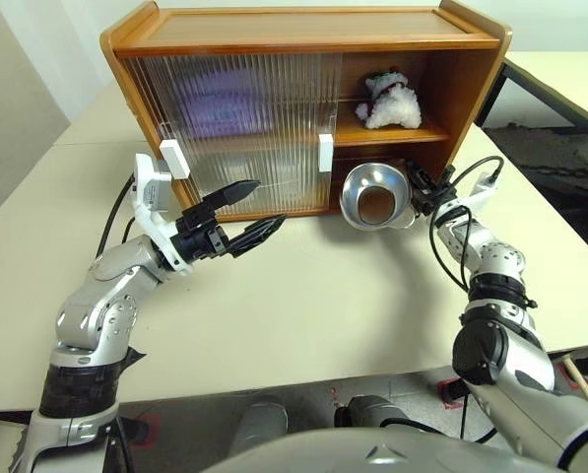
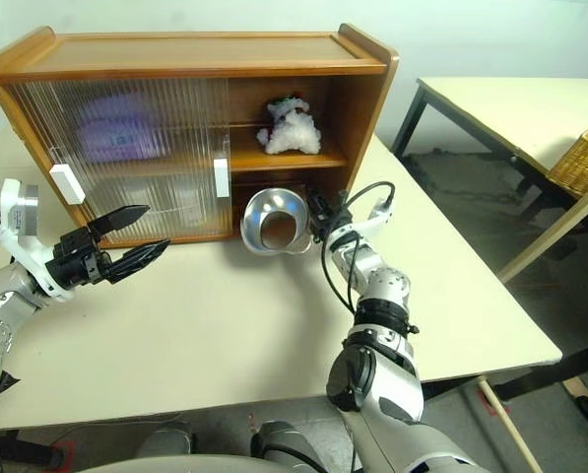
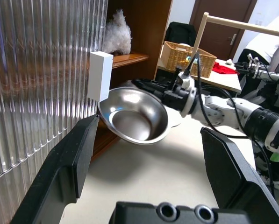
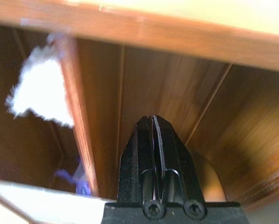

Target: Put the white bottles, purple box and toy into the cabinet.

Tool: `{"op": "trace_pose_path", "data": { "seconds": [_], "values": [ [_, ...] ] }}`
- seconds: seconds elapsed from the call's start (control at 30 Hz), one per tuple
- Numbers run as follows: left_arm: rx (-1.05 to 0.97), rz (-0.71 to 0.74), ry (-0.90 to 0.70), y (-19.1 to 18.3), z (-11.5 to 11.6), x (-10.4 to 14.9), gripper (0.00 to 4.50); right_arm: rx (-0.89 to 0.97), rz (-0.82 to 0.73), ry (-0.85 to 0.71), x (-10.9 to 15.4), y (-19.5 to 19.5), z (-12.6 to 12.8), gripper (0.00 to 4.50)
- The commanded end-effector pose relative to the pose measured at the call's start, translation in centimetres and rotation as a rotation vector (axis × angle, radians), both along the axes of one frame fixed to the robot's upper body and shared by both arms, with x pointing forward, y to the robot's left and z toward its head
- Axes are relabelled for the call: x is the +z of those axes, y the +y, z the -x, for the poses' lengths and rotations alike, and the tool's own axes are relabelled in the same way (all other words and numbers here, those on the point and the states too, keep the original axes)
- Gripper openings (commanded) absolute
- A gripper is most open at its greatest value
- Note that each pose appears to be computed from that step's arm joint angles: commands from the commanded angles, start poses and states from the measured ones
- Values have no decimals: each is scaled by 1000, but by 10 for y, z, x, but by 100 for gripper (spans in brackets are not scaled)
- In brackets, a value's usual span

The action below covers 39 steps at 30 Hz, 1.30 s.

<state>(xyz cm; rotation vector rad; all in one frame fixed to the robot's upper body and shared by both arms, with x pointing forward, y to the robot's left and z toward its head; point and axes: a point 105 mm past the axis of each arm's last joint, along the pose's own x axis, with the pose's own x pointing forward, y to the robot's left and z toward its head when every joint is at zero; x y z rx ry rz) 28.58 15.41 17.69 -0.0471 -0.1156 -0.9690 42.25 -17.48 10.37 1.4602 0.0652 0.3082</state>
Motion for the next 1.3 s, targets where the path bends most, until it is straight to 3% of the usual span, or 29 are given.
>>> {"op": "trace_pose_path", "data": {
  "seconds": [0.03,0.67,1.23,1.3],
  "values": [
    [-3,-22,-12,-2,1,3,450,-54,-61,11,0,1,-8,4],
    [24,-68,-16,9,7,15,450,-233,-155,102,-31,17,-21,4],
    [34,-64,-14,8,9,15,450,-310,-109,99,-22,3,-27,4],
    [33,-62,-13,8,9,14,450,-312,-89,109,-23,2,-27,52]
  ]
}}
